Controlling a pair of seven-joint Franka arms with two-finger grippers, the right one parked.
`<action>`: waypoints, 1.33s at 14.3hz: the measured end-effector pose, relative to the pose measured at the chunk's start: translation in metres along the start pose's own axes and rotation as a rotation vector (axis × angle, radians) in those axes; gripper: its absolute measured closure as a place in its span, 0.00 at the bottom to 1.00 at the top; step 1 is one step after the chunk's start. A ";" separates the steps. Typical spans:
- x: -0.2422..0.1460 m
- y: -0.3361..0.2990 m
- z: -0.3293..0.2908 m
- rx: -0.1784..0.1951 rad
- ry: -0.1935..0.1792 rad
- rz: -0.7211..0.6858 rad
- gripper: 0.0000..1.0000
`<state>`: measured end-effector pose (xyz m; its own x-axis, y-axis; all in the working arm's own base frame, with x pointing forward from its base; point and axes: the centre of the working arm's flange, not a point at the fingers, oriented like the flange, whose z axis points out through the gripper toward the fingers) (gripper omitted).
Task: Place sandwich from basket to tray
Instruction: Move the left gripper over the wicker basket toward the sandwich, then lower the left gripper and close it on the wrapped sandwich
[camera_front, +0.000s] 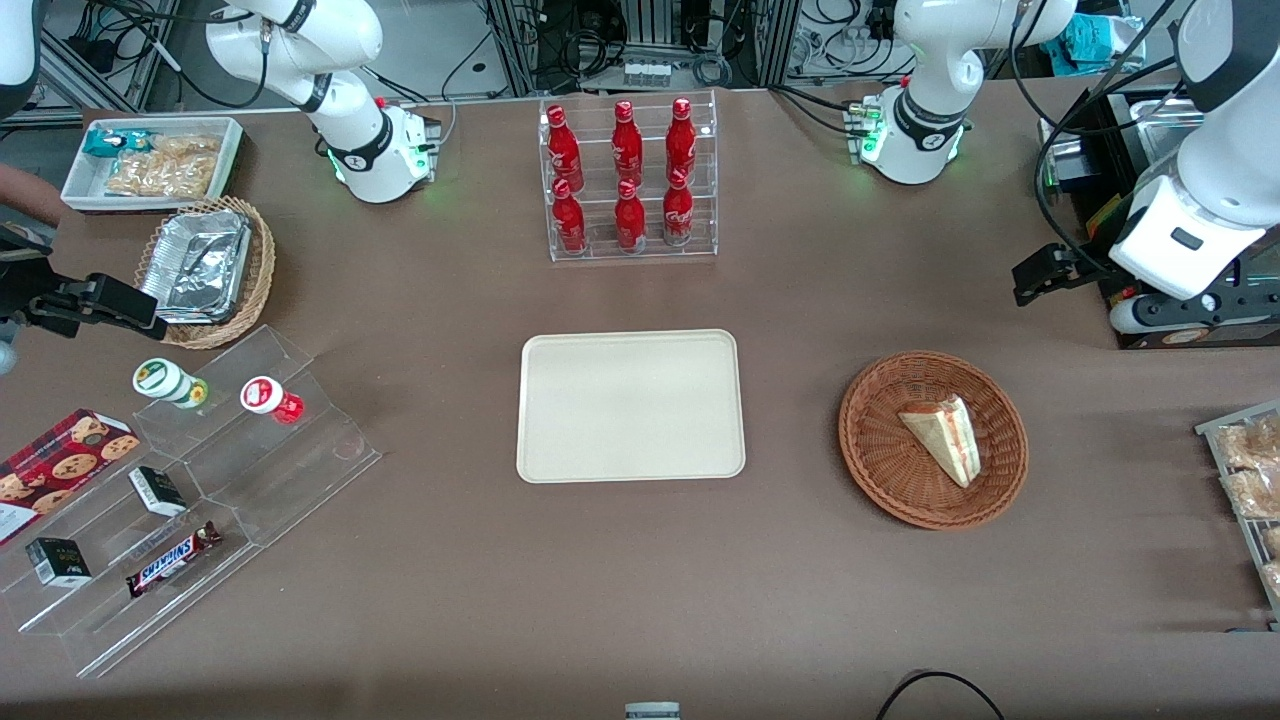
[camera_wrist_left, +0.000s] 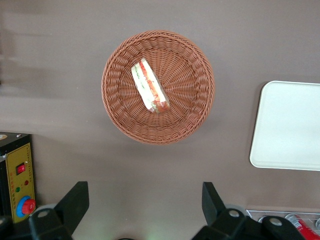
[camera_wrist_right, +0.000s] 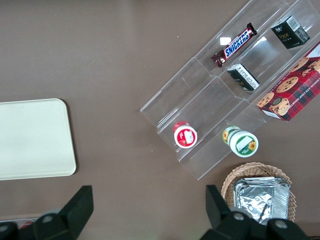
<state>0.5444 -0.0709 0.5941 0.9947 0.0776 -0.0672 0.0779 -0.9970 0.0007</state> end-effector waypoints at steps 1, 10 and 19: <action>0.000 0.001 0.000 0.000 0.000 0.002 0.00; 0.026 0.004 0.092 0.008 -0.081 0.003 0.00; 0.019 -0.005 0.246 -0.034 0.114 -0.056 0.00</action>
<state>0.5460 -0.0663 0.3473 0.9898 0.1352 0.0453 0.1337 -0.9904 0.0344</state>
